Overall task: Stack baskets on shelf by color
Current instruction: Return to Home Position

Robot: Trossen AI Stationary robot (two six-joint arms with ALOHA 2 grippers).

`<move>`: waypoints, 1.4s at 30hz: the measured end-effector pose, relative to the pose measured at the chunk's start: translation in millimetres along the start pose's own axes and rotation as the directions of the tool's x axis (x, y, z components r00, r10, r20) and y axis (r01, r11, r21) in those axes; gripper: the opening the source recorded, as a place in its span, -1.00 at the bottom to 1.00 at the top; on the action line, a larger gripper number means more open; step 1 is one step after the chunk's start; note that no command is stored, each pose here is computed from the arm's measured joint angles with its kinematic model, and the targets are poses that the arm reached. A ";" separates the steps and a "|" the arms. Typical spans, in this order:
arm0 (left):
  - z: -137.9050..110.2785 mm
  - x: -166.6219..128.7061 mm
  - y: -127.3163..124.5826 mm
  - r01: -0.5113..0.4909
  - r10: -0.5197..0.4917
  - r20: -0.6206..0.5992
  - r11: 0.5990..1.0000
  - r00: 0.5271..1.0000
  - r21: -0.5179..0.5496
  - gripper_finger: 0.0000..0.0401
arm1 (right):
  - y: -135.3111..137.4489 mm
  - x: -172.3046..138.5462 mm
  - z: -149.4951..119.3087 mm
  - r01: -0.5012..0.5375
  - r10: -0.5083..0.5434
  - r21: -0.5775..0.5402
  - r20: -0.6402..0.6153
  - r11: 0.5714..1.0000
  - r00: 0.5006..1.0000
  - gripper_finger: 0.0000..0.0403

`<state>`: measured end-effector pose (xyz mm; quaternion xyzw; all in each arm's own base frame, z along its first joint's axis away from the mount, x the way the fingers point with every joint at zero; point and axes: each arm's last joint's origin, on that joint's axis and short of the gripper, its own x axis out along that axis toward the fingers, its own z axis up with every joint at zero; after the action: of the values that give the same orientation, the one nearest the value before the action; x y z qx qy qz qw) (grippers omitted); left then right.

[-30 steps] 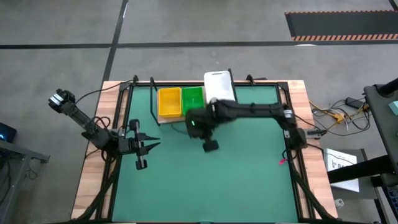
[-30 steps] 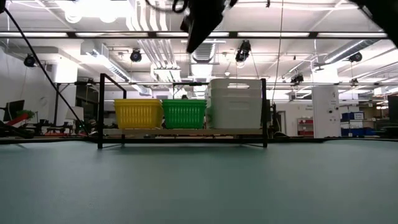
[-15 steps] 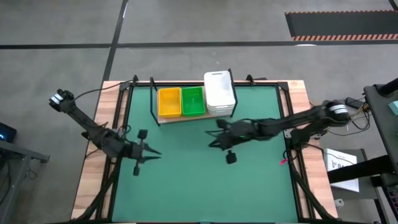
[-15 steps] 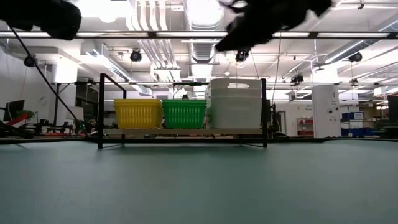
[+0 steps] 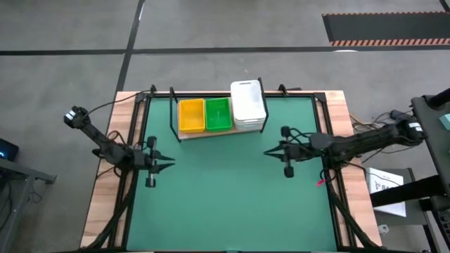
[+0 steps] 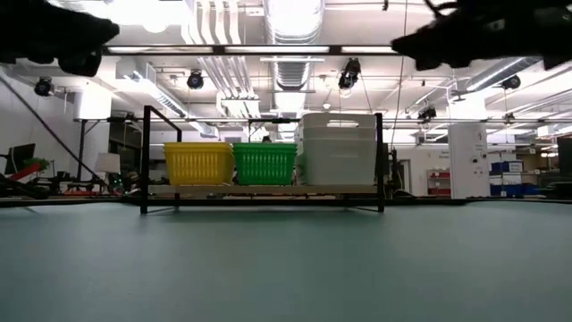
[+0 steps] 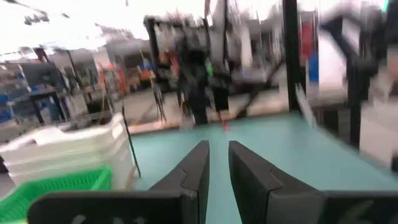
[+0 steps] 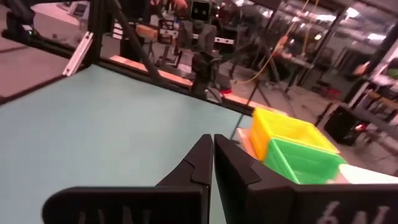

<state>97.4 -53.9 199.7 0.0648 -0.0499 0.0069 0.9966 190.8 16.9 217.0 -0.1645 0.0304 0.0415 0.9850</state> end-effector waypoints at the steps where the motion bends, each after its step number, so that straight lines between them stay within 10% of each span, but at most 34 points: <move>1: -1.0 -2.8 2.1 -0.008 0.009 0.027 1.000 1.000 -0.017 -0.78 | 0.6 -6.7 -2.7 0.011 -0.011 -0.004 0.011 1.000 1.000 -0.96; 18: -14.1 -14.6 13.2 -0.165 0.166 0.027 0.986 0.986 -0.028 -0.78 | -0.2 -84.7 -27.6 0.227 -0.198 -0.061 0.312 0.972 0.929 -0.96; 42: -24.6 -8.3 6.5 -0.163 0.168 -0.064 0.984 0.984 0.072 -0.78 | 0.1 -90.0 -36.1 0.287 -0.261 -0.095 0.218 0.953 0.940 -0.96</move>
<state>91.4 -44.3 175.5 0.0932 -0.0200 0.0935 0.9911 99.7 -1.3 189.5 -0.2235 -0.0964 -0.0777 0.9668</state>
